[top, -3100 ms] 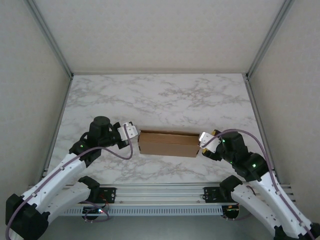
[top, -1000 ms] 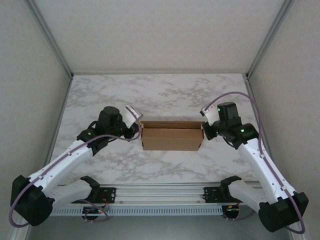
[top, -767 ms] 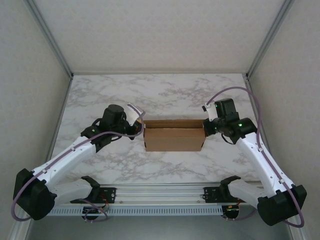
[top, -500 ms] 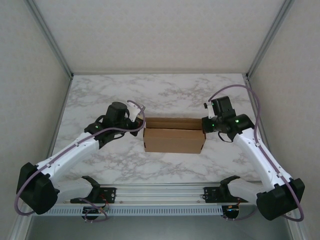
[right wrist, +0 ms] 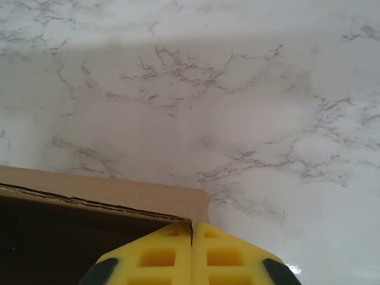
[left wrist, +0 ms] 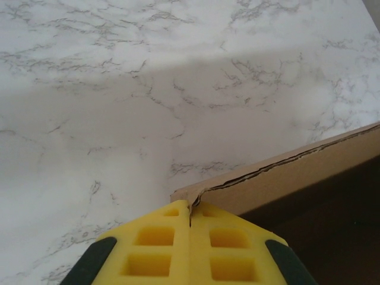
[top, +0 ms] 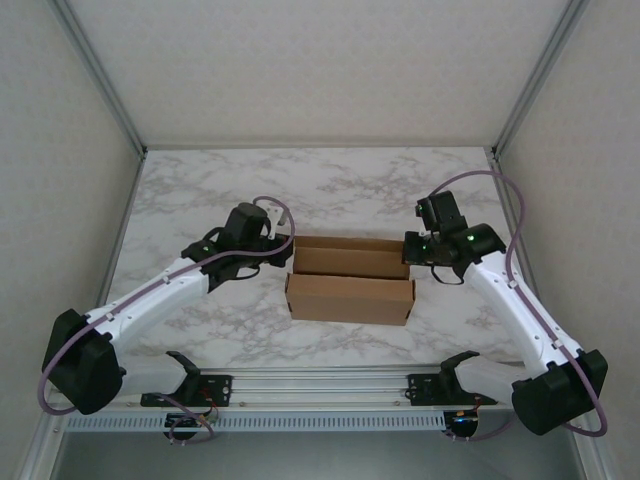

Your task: Fold the paper box

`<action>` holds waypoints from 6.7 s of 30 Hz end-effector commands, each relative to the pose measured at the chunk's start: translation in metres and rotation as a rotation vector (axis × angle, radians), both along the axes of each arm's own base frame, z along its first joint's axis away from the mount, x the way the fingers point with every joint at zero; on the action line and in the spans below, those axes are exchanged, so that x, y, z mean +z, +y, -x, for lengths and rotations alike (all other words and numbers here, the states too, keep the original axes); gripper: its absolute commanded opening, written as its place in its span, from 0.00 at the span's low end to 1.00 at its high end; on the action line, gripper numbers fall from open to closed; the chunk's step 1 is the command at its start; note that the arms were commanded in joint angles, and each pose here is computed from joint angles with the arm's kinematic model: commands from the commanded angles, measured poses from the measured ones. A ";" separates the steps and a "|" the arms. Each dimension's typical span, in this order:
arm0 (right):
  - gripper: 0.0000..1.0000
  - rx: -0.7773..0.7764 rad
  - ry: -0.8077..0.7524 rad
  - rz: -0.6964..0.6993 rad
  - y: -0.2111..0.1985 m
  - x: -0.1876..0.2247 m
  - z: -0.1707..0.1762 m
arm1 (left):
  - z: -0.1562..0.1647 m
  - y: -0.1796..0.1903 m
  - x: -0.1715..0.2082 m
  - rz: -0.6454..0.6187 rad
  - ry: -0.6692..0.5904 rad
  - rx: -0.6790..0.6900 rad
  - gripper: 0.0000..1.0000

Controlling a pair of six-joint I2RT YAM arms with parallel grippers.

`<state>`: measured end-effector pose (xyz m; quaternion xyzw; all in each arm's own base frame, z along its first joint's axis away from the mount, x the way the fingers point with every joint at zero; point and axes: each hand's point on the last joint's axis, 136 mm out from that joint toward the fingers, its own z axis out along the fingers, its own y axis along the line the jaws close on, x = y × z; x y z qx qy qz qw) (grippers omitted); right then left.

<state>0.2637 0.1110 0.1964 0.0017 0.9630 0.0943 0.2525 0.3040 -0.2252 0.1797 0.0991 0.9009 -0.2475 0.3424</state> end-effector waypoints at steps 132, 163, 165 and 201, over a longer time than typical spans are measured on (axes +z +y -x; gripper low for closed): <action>0.07 0.168 -0.357 -0.128 0.086 -0.045 0.077 | 0.067 -0.050 0.009 0.050 -0.027 0.187 0.00; 0.13 0.085 -0.414 -0.249 0.128 -0.053 0.073 | 0.056 -0.028 0.016 0.082 -0.034 0.230 0.00; 0.13 0.082 -0.414 -0.244 0.127 -0.053 0.073 | 0.058 -0.026 0.012 0.082 -0.028 0.232 0.00; 0.15 0.101 -0.418 -0.194 0.121 -0.057 0.074 | 0.090 0.000 -0.042 -0.021 0.010 0.241 0.00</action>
